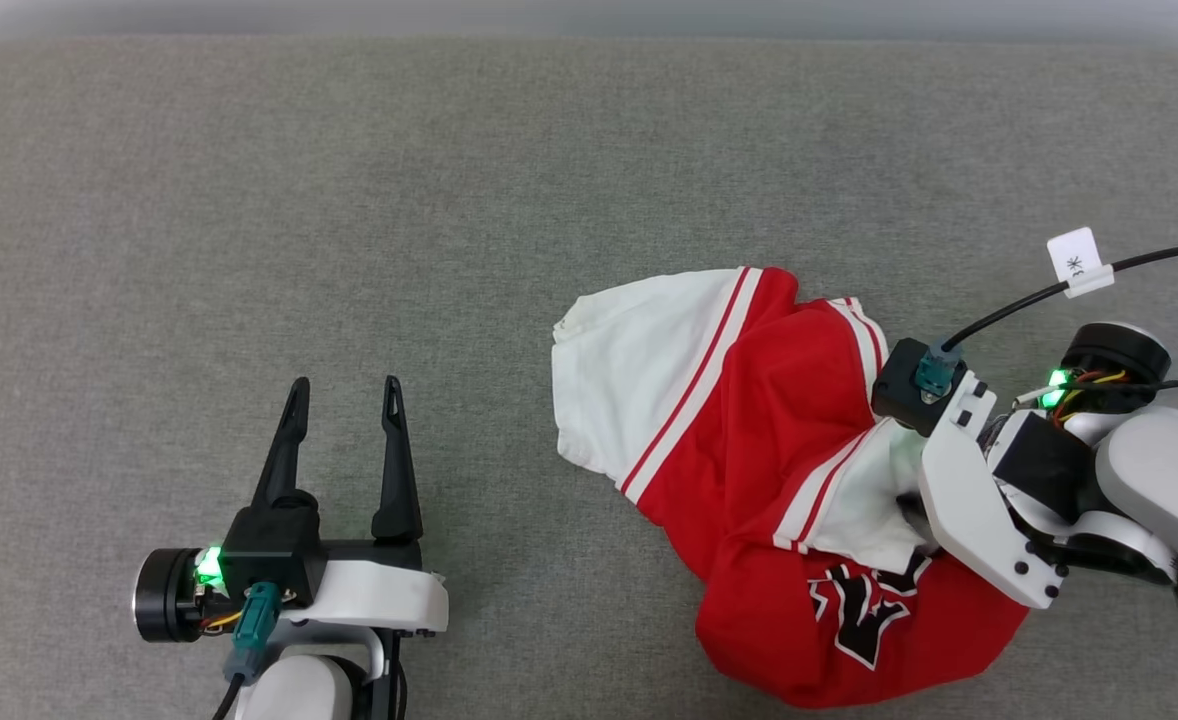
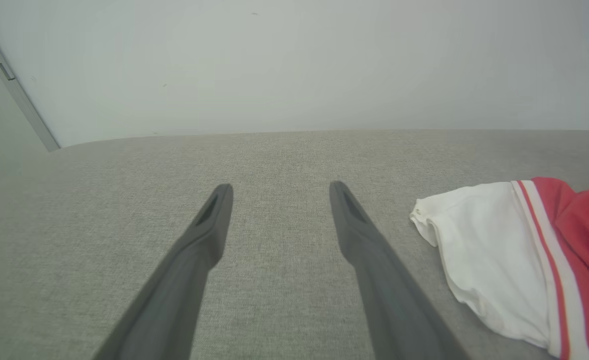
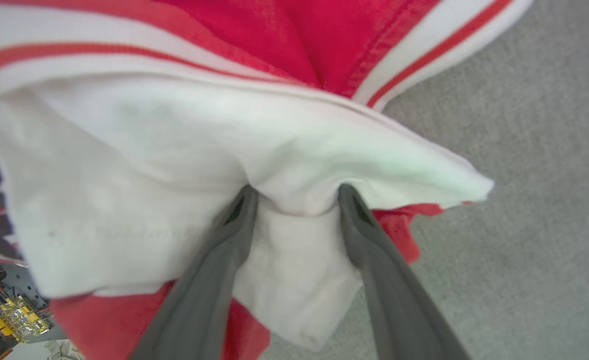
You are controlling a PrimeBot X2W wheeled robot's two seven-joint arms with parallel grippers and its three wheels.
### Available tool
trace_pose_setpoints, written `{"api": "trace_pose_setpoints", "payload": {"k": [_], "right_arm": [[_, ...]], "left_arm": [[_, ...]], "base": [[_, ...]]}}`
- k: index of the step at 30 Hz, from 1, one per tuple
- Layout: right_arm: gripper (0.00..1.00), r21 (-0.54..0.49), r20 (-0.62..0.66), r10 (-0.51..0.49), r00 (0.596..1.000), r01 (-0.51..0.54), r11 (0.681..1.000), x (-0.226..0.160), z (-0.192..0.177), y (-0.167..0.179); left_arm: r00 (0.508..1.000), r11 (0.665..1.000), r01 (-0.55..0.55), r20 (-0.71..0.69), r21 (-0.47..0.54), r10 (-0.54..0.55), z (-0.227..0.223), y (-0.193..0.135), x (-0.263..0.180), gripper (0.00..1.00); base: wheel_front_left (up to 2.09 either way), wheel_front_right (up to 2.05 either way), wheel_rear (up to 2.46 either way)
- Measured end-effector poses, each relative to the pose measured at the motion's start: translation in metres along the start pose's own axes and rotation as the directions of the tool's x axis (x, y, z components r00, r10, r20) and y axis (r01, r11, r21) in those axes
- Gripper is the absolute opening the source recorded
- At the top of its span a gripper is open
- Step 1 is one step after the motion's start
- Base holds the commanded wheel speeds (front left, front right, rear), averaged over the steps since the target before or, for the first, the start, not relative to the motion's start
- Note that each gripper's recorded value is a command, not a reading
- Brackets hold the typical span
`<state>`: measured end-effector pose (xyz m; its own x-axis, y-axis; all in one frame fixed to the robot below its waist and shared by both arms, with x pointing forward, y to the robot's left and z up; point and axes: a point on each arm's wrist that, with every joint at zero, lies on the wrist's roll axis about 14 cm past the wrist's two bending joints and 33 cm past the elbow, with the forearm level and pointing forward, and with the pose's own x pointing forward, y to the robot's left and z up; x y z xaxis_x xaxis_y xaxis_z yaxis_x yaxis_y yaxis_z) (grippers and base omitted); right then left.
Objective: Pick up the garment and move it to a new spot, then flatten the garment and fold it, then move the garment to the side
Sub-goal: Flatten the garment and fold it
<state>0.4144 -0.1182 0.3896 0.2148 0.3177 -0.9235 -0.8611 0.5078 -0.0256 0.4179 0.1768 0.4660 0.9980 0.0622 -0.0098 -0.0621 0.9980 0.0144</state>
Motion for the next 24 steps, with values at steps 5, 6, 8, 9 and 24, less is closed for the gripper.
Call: {"api": "trace_pose_setpoints", "payload": {"k": [5,6,8,9,24], "right_arm": [[0.0,0.001,0.058,-0.018,0.998,0.018,1.0,-0.008,0.005,0.001],[0.0,0.0,0.086,-0.027,0.996,0.027,1.0,-0.011,0.009,0.0],[0.0,0.002,0.148,-0.047,0.988,0.047,0.999,-0.02,0.017,-0.003],[0.0,0.008,0.182,-0.058,0.982,0.057,0.998,-0.026,0.02,-0.004],[0.0,0.263,0.149,-0.301,0.942,0.256,0.93,-0.094,-0.09,-0.054]], "left_arm": [[1.0,1.0,0.005,0.009,-0.012,-0.005,0.003,-0.003,0.0,1.0],[1.0,1.0,0.006,0.011,-0.012,-0.006,0.004,-0.003,-0.001,1.0],[1.0,1.0,0.005,0.015,-0.013,-0.005,0.006,-0.003,-0.003,1.0],[1.0,1.0,0.006,0.019,-0.014,-0.006,0.008,-0.003,-0.004,1.0],[0.999,0.999,0.021,0.033,-0.041,-0.019,0.015,-0.01,-0.013,1.0]], "base": [[0.0,0.0,0.0],[0.0,0.0,0.0],[0.0,0.0,0.0],[0.0,0.0,0.0],[0.0,0.0,0.0]]}}
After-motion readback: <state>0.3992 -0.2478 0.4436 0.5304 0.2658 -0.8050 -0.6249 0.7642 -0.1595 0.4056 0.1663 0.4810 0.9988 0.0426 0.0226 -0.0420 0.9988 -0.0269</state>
